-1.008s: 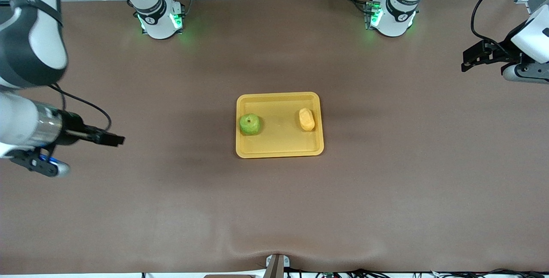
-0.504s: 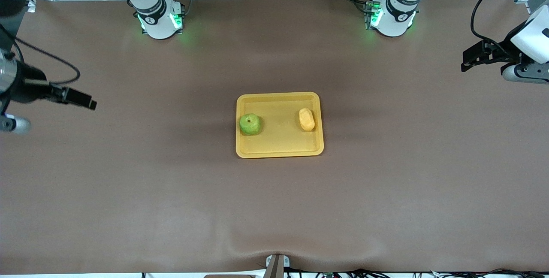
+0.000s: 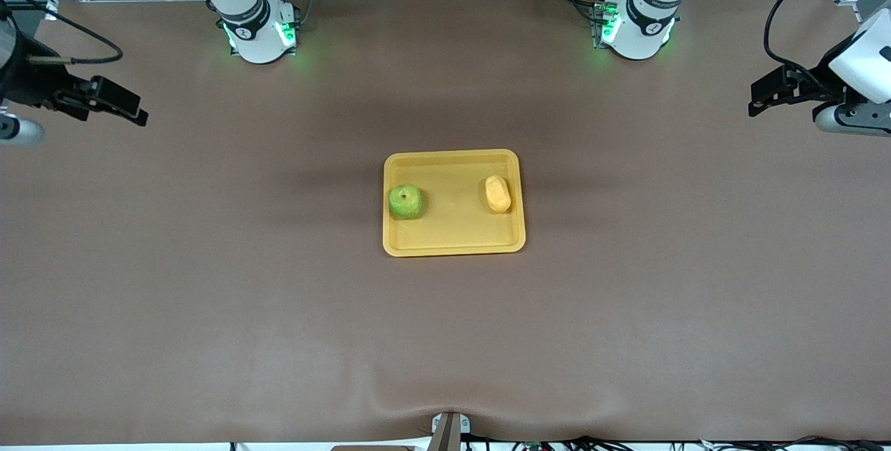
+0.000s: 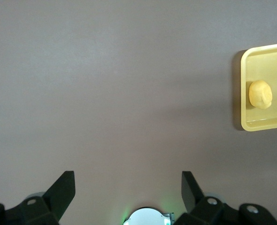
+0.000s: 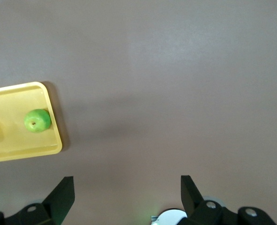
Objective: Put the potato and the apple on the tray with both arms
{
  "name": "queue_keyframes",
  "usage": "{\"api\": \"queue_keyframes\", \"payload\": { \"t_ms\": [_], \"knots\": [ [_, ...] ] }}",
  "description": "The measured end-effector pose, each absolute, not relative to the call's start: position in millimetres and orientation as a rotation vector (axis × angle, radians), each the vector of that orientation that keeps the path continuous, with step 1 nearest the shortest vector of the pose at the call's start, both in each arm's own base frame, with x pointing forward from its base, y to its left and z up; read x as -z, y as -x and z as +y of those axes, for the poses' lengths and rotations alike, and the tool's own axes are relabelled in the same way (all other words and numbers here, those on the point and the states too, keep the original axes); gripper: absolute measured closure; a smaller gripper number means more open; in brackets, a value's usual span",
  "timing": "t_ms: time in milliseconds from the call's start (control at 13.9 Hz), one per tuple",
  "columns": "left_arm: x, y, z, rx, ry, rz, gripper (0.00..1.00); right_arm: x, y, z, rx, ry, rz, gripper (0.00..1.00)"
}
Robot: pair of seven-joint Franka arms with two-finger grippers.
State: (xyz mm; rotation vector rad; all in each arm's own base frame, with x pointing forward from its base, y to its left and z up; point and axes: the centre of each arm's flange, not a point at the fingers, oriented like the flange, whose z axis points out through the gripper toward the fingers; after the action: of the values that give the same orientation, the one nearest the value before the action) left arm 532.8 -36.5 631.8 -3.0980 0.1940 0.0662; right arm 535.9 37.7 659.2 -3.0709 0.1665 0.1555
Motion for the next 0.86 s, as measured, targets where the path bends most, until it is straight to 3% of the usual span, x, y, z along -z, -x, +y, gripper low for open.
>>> {"api": "queue_keyframes", "payload": {
  "t_ms": [360, 864],
  "knots": [
    [-631.6, -532.8, -36.4, -0.068, 3.098, 0.194, 0.00, -669.2, -507.8, 31.0, -0.131, 3.104, 0.094, 0.00],
    [-630.0, -532.6, -36.3, -0.074, 3.098, 0.194, 0.00, -667.6, -512.9, 27.8, -0.072, 3.115, 0.077, 0.00]
  ]
}}
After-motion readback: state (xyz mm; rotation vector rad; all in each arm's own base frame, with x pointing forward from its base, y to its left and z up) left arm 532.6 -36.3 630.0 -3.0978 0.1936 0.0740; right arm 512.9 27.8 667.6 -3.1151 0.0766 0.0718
